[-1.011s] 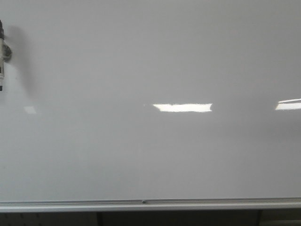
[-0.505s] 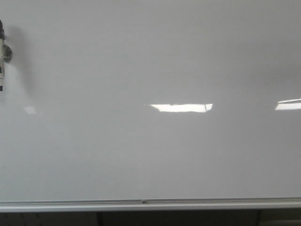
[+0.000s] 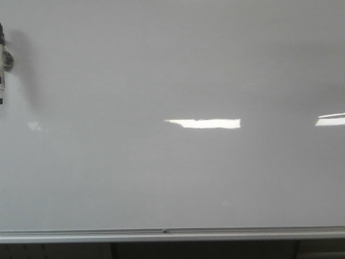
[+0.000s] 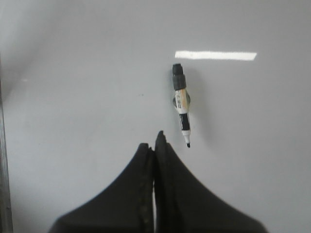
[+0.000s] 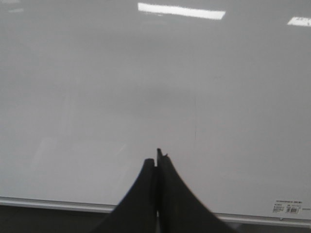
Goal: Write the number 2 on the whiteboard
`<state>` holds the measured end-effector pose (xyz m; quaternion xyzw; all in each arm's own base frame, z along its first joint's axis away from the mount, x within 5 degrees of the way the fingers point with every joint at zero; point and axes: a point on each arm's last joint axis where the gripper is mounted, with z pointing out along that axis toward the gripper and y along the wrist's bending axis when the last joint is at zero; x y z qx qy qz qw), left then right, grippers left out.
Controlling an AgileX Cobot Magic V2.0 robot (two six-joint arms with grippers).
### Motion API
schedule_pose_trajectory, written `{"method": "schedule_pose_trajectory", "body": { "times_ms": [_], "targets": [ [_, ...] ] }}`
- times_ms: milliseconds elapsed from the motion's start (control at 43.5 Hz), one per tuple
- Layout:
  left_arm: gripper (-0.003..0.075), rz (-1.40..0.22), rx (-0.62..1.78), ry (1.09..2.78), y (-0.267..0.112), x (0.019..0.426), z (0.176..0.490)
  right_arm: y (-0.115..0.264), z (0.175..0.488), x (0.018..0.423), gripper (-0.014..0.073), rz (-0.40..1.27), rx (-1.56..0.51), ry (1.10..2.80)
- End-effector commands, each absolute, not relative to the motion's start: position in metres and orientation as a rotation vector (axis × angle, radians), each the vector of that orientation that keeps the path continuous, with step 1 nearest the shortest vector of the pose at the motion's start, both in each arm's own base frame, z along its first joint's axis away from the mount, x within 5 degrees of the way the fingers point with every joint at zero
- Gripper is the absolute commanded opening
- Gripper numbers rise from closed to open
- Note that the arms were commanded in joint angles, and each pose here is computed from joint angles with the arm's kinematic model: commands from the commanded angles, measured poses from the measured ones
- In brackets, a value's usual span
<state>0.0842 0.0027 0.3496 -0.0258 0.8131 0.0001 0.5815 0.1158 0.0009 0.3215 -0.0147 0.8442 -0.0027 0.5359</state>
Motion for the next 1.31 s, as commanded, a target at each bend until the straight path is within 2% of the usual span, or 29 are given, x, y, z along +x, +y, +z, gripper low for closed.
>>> {"method": "schedule_pose_trajectory", "body": {
  "times_ms": [0, 230, 299, 367, 413, 482, 505, 574, 597, 643, 988, 1286],
  "targets": [
    [-0.0020, -0.014, -0.057, 1.852, 0.002, 0.093, 0.357, 0.000, 0.333, 0.126, -0.0066, -0.025, -0.048, 1.961],
    [-0.0020, -0.015, -0.061, 1.943, 0.002, 0.104, 0.347, 0.000, 0.326, 0.136, -0.0058, -0.021, -0.048, 2.015],
    [-0.0007, -0.015, -0.061, 1.961, 0.002, 0.107, 0.346, 0.000, 0.326, 0.136, 0.0000, -0.019, -0.047, 2.018],
    [0.0069, -0.014, -0.062, 1.977, 0.002, 0.111, 0.344, 0.000, 0.326, 0.135, 0.0104, -0.019, -0.047, 2.020],
    [0.0148, -0.014, -0.062, 1.984, 0.002, 0.113, 0.343, 0.000, 0.326, 0.135, 0.0196, -0.019, -0.047, 2.025],
    [0.0294, -0.014, -0.062, 1.989, 0.002, 0.115, 0.342, 0.000, 0.325, 0.135, 0.0366, -0.019, -0.047, 2.029],
    [0.0362, -0.014, -0.062, 1.990, 0.002, 0.117, 0.342, 0.000, 0.325, 0.135, 0.0414, -0.019, -0.047, 2.031],
    [0.0494, -0.014, -0.062, 1.997, 0.002, 0.121, 0.341, 0.001, 0.325, 0.135, 0.0542, -0.019, -0.048, 2.033],
    [0.0535, -0.014, -0.062, 2.003, 0.002, 0.122, 0.340, 0.001, 0.325, 0.135, 0.0568, -0.019, -0.048, 2.033],
    [0.0567, -0.019, -0.065, 2.012, 0.002, 0.125, 0.339, 0.001, 0.325, 0.135, 0.0601, -0.019, -0.048, 2.033],
    [0.0566, -0.088, 0.019, 2.075, -0.012, 0.164, 0.337, 0.001, 0.325, 0.135, 0.0602, -0.019, -0.048, 2.034],
    [0.0566, -0.164, -0.039, 2.151, -0.019, 0.217, 0.325, 0.001, 0.325, 0.135, 0.0602, -0.019, -0.048, 2.033]
  ]
}}
